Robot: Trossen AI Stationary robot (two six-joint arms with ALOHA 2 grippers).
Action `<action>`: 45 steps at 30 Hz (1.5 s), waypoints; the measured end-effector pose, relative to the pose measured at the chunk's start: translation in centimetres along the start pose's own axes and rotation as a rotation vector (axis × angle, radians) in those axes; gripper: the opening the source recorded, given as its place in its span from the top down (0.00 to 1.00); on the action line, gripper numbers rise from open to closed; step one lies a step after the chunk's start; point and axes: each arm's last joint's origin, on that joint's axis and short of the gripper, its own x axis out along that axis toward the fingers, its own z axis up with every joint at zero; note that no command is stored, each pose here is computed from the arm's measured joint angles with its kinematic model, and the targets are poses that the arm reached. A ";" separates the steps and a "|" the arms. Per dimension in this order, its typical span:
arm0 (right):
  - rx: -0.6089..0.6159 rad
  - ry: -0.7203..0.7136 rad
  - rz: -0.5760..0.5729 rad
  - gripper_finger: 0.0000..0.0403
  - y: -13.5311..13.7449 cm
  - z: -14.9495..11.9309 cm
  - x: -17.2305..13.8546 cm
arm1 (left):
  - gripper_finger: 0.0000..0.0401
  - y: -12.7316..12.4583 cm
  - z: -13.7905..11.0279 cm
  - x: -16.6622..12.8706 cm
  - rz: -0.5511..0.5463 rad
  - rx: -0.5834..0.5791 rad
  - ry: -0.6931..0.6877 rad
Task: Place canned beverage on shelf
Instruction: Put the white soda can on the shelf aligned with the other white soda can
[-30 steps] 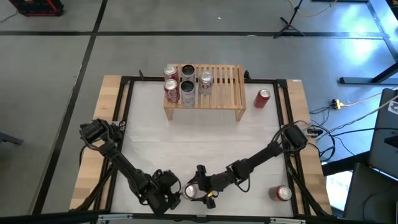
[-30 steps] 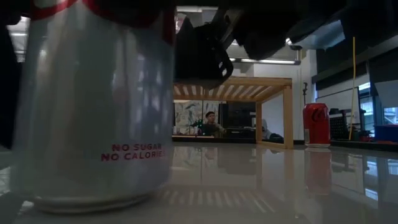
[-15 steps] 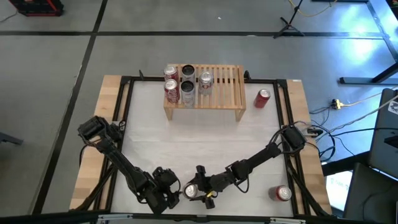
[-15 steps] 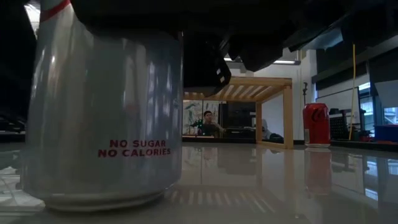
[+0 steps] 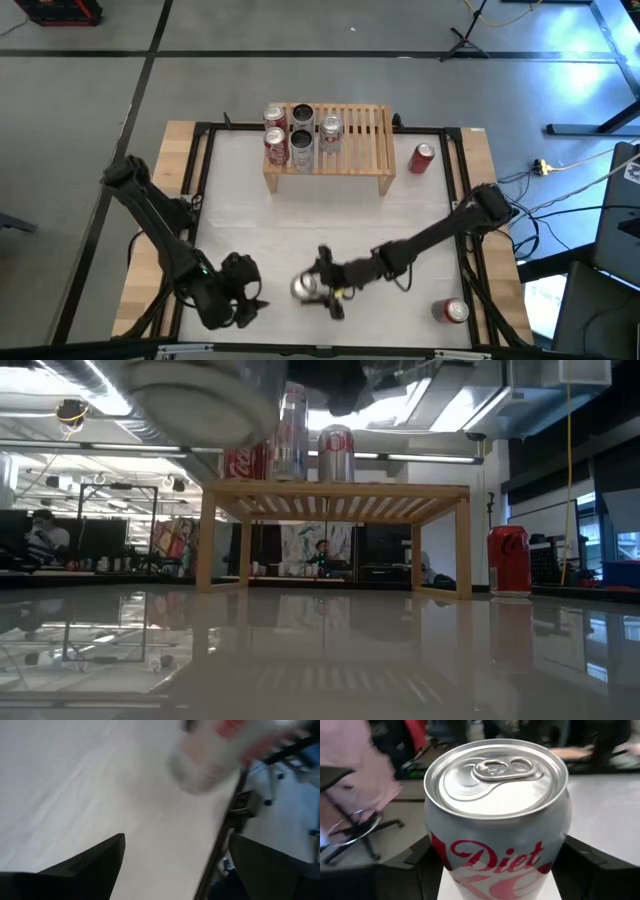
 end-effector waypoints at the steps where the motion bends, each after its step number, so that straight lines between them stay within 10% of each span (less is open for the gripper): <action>1: 0.000 -0.006 -0.018 0.33 -0.6 0.9 -0.5 | 0.12 0.1 0.3 -0.7 -0.021 0.011 -0.007; 9: 0.017 -0.099 -0.151 0.33 -5.0 8.0 -6.0 | 0.12 1.5 2.6 -5.6 -0.132 0.071 -0.059; 27: 0.041 -0.022 -0.536 0.32 -15.2 14.3 -12.3 | 0.12 5.7 5.7 -10.4 -0.122 0.266 -0.145; 45: 0.058 0.092 -0.550 0.32 -15.1 16.2 -20.0 | 0.12 5.8 5.8 -10.5 -0.118 0.236 -0.146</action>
